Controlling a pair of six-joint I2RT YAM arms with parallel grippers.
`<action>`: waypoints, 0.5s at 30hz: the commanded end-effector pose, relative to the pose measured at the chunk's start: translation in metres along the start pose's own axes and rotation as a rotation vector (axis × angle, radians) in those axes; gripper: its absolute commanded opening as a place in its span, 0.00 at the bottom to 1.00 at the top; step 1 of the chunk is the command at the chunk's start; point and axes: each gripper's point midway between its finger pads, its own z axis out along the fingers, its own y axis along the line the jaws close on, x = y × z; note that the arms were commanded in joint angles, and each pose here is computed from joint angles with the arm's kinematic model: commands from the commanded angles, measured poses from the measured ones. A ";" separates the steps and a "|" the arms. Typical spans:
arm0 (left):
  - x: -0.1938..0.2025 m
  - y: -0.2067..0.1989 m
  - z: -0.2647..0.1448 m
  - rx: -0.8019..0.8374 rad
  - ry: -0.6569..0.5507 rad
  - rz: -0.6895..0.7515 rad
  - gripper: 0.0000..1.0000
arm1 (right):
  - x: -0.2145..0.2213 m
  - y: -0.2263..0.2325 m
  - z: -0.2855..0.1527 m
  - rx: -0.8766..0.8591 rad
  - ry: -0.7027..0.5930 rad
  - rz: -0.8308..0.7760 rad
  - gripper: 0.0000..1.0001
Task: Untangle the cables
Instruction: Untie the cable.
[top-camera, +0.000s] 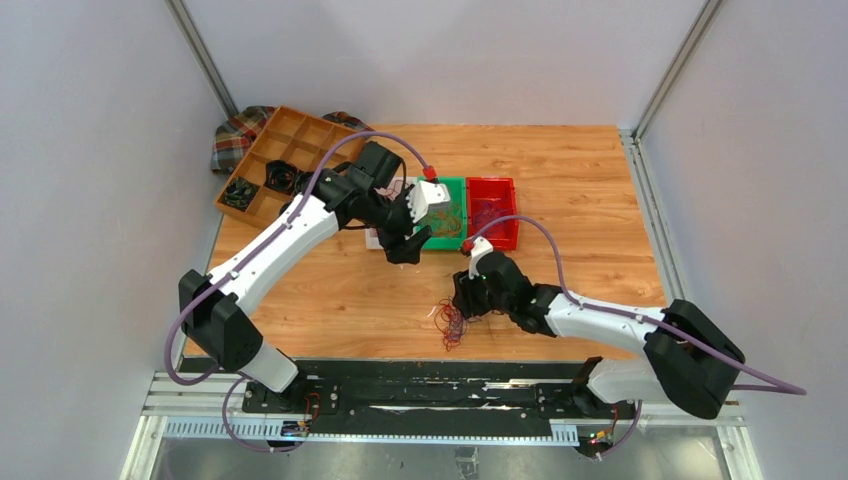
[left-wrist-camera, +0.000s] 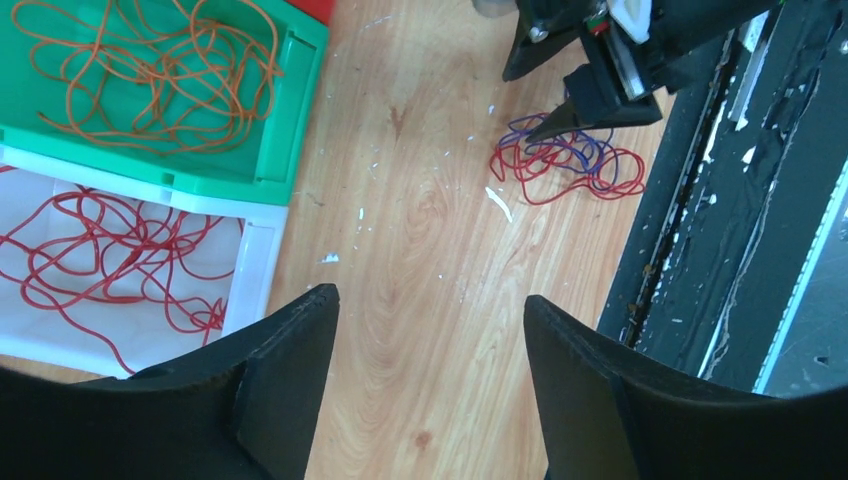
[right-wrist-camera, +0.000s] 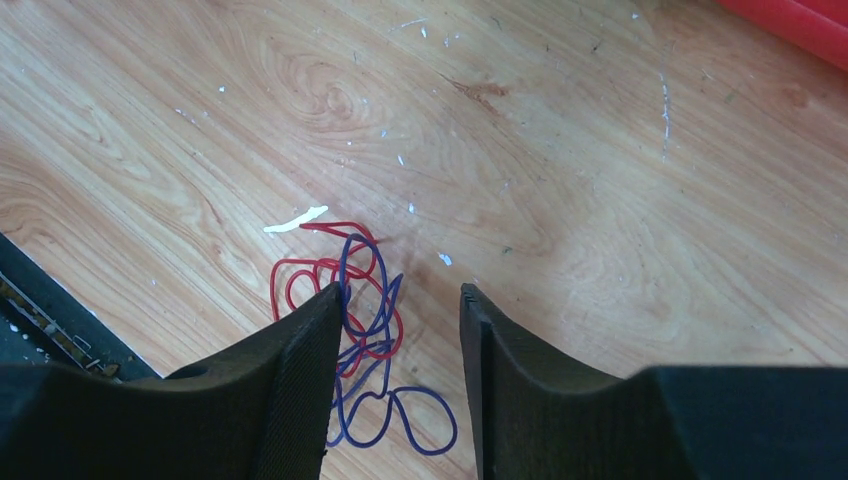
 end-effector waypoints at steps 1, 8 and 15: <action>-0.002 0.000 -0.011 -0.023 -0.019 0.020 0.76 | -0.017 0.009 0.005 -0.025 -0.033 -0.048 0.45; -0.012 0.004 -0.031 -0.091 -0.052 0.071 0.93 | -0.015 0.016 0.014 -0.063 -0.025 -0.042 0.32; -0.021 0.012 -0.051 -0.171 -0.147 0.078 0.98 | -0.023 0.018 0.010 -0.068 -0.043 -0.034 0.02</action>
